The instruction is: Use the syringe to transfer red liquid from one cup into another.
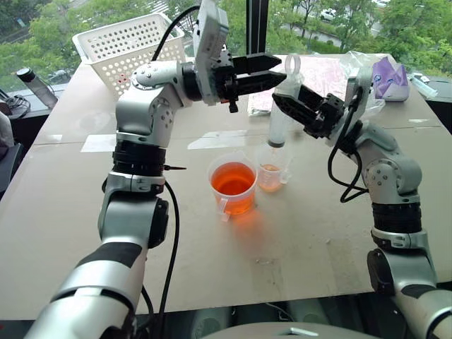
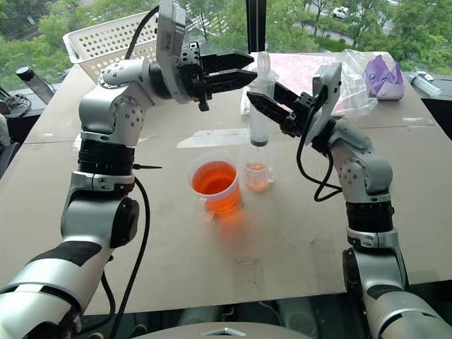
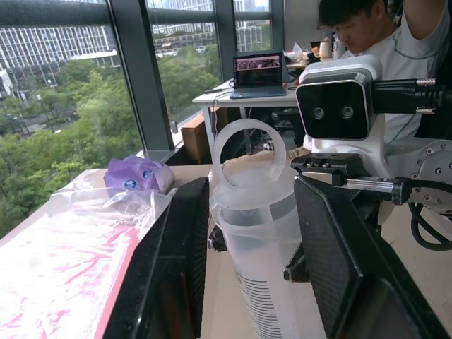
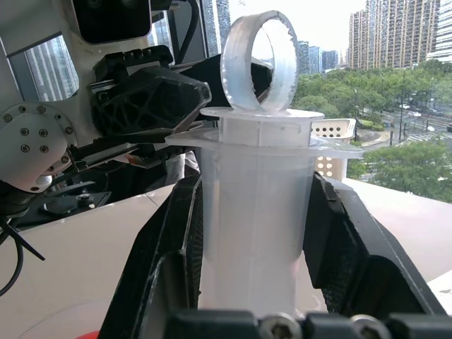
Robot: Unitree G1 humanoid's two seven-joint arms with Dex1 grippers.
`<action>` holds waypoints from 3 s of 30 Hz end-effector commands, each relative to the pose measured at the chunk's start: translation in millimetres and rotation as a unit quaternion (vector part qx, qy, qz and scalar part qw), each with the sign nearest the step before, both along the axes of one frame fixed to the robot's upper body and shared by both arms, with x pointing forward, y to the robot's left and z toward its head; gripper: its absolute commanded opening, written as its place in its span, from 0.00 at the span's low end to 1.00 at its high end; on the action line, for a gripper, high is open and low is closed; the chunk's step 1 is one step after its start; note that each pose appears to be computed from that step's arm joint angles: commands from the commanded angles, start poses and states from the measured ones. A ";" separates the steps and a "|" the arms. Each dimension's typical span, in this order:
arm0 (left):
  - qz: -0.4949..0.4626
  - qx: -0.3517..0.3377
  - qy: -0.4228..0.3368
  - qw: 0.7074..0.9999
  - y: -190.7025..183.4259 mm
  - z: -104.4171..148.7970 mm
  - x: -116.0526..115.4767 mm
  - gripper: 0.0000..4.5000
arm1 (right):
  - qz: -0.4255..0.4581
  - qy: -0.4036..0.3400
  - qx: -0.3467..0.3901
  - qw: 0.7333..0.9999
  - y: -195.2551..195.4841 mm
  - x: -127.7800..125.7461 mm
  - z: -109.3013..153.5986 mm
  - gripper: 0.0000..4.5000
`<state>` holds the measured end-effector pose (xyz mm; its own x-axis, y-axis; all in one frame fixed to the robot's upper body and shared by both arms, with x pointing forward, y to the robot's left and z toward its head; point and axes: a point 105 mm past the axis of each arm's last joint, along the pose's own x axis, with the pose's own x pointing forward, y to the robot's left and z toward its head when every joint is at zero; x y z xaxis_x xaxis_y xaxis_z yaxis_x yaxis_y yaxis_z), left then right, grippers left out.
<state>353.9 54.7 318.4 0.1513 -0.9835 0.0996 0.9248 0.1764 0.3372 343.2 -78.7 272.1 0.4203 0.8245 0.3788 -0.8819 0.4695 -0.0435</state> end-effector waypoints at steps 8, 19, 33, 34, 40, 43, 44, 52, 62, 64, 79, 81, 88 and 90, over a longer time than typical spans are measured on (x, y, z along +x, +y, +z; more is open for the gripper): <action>-0.024 0.016 0.018 0.999 24.2 6.2 -11.6 0.60 | 0.004 -0.072 0.052 0.996 -8.3 -10.9 43.5 0.34; -0.026 0.005 0.051 0.998 -5.1 -18.8 -4.6 0.60 | 0.040 -0.087 0.049 0.994 8.9 -25.0 58.8 0.34; -0.045 0.015 0.046 0.998 -21.8 -26.4 -4.9 0.33 | 0.045 -0.075 0.040 0.995 10.3 -29.4 53.8 0.34; -0.040 0.013 0.045 0.998 -21.4 -26.2 -3.5 0.33 | 0.043 -0.074 0.039 0.996 9.8 -28.9 53.5 0.56; -0.024 -0.011 0.038 0.999 -15.4 -14.5 -0.5 0.33 | 0.051 -0.063 0.031 0.996 3.0 -31.0 50.9 0.99; -0.012 -0.031 0.029 0.999 -7.8 -0.9 -2.2 0.33 | 0.043 -0.057 0.021 0.997 -10.3 -29.1 48.3 0.99; -0.007 -0.044 0.027 0.999 -3.8 6.8 -3.5 0.33 | 0.035 -0.056 0.013 0.998 -15.7 -27.3 46.3 0.99; 0.139 -0.075 0.041 0.987 61.7 44.0 -14.5 0.33 | -0.044 -0.013 -0.046 0.998 -61.4 -18.2 25.5 0.99; 0.413 0.044 0.207 0.886 164.9 -62.1 -44.2 0.33 | -0.056 0.091 -0.171 0.980 -102.2 -43.1 -37.6 0.99; 0.448 0.077 0.259 0.852 173.7 -103.0 -53.1 0.33 | -0.044 0.119 -0.200 0.972 -104.1 -50.6 -58.3 0.99; 0.521 0.144 0.322 0.778 171.7 -194.0 -67.8 0.98 | -0.050 0.100 -0.247 0.963 -97.8 -50.3 -87.9 1.00; 0.523 0.131 0.289 0.791 172.0 -182.2 -65.8 0.98 | -0.062 0.102 -0.247 0.962 -103.5 -50.6 -91.1 1.00; 0.376 0.046 0.205 0.902 137.3 -133.4 -110.1 0.98 | -0.049 0.102 -0.279 0.954 -115.3 -80.2 -116.5 1.00; 0.342 0.050 0.214 0.914 131.4 -137.4 -131.4 0.98 | -0.031 0.105 -0.251 0.962 -116.4 -91.5 -121.1 1.00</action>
